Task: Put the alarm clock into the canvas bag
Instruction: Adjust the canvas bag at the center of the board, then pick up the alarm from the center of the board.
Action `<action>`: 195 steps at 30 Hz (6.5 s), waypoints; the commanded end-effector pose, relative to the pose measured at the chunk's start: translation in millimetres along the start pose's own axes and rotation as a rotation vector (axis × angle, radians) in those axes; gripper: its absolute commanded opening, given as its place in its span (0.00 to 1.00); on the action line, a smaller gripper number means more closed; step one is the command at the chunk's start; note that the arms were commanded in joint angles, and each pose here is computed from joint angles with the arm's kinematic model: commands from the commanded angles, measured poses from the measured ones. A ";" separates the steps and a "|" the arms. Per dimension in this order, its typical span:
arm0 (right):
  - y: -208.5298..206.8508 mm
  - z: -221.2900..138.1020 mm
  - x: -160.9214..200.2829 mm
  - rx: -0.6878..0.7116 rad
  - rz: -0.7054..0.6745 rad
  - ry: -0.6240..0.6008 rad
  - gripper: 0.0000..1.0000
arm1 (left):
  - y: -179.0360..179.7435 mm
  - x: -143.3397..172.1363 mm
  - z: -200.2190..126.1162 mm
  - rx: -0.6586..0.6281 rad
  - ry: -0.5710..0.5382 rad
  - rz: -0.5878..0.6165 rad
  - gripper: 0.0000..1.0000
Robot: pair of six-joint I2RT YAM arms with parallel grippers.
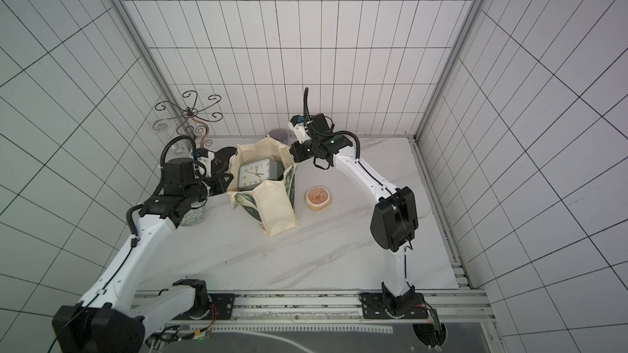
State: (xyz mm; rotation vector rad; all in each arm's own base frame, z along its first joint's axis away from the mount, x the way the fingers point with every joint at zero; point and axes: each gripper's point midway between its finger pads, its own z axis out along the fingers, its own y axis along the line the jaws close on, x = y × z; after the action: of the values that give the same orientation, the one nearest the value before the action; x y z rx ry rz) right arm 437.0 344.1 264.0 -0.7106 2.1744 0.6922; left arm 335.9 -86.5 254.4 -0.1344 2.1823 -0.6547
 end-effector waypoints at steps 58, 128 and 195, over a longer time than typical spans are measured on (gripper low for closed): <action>-110.0 -108.5 194.2 -0.055 0.607 -0.170 0.92 | -259.8 54.2 25.4 0.317 0.050 0.499 0.69; -148.2 -107.1 259.0 -0.027 0.790 -0.156 0.78 | -197.7 201.5 256.7 0.166 0.487 0.318 0.76; -186.5 -50.5 248.7 -0.250 1.034 -0.192 0.67 | -192.4 224.4 300.8 0.276 0.528 0.229 0.46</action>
State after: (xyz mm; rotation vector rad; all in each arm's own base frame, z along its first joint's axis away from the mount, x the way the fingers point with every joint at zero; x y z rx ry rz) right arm 396.6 104.1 49.5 0.4153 2.2355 1.3570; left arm 392.3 -443.1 55.6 0.4724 2.4901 -0.9187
